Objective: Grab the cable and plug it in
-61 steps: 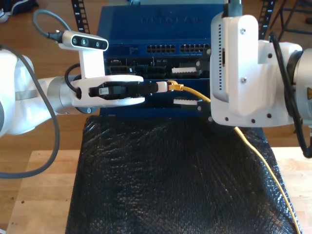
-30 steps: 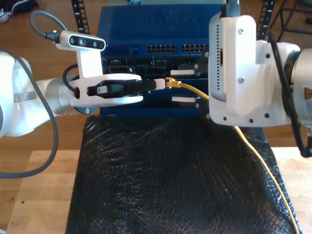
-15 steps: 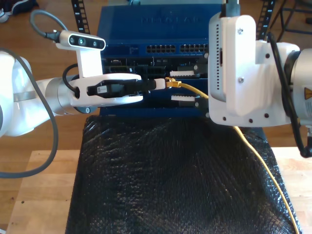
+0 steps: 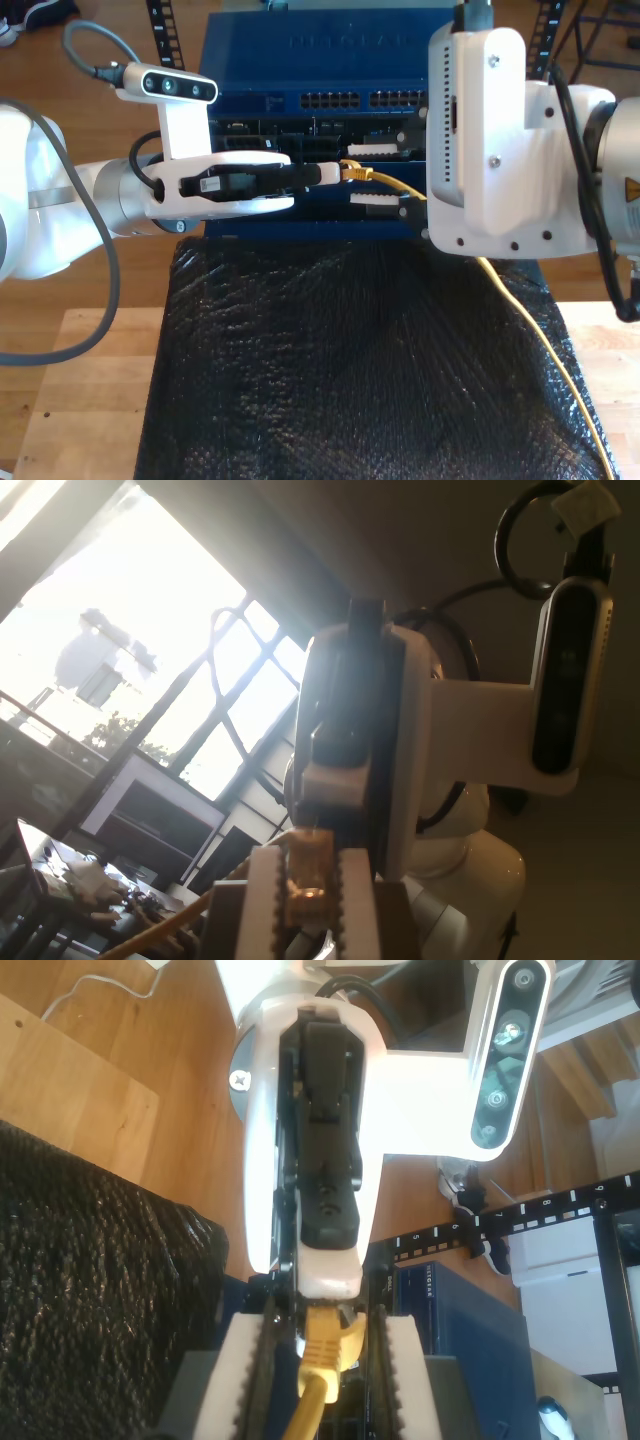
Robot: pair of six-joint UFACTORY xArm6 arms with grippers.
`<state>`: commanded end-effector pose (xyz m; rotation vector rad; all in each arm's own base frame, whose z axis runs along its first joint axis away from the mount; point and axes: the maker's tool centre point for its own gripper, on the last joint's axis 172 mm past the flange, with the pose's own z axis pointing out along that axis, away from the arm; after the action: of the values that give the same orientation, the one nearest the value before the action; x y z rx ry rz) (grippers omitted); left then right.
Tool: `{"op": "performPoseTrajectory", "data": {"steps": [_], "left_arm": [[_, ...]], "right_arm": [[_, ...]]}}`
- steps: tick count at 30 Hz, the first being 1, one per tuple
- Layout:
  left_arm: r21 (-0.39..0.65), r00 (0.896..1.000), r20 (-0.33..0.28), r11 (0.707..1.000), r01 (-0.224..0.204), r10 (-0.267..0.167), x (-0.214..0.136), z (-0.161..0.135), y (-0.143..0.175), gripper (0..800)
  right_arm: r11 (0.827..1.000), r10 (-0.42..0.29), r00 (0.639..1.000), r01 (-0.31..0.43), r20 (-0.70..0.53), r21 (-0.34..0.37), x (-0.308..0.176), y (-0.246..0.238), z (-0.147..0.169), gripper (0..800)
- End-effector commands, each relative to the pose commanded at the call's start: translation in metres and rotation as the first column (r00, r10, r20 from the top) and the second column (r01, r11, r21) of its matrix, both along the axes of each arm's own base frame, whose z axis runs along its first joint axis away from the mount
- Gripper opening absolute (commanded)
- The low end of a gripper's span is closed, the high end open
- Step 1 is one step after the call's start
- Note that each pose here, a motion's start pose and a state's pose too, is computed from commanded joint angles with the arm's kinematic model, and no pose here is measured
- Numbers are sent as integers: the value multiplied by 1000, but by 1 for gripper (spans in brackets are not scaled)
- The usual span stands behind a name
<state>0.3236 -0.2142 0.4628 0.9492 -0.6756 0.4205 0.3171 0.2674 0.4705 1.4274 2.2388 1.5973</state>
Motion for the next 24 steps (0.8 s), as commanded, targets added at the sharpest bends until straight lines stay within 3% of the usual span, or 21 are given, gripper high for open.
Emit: {"op": "performPoseTrajectory", "data": {"steps": [15,24], "left_arm": [[1,1000,-1,1000,5,-5,-1,1,0,9],[-1,1000,0,1000,7,-7,-1,2,0,9]], "right_arm": [[1000,-8,1000,8,5,5,3,-1,1,237],[1000,-10,1000,10,7,7,3,0,2,188]]}}
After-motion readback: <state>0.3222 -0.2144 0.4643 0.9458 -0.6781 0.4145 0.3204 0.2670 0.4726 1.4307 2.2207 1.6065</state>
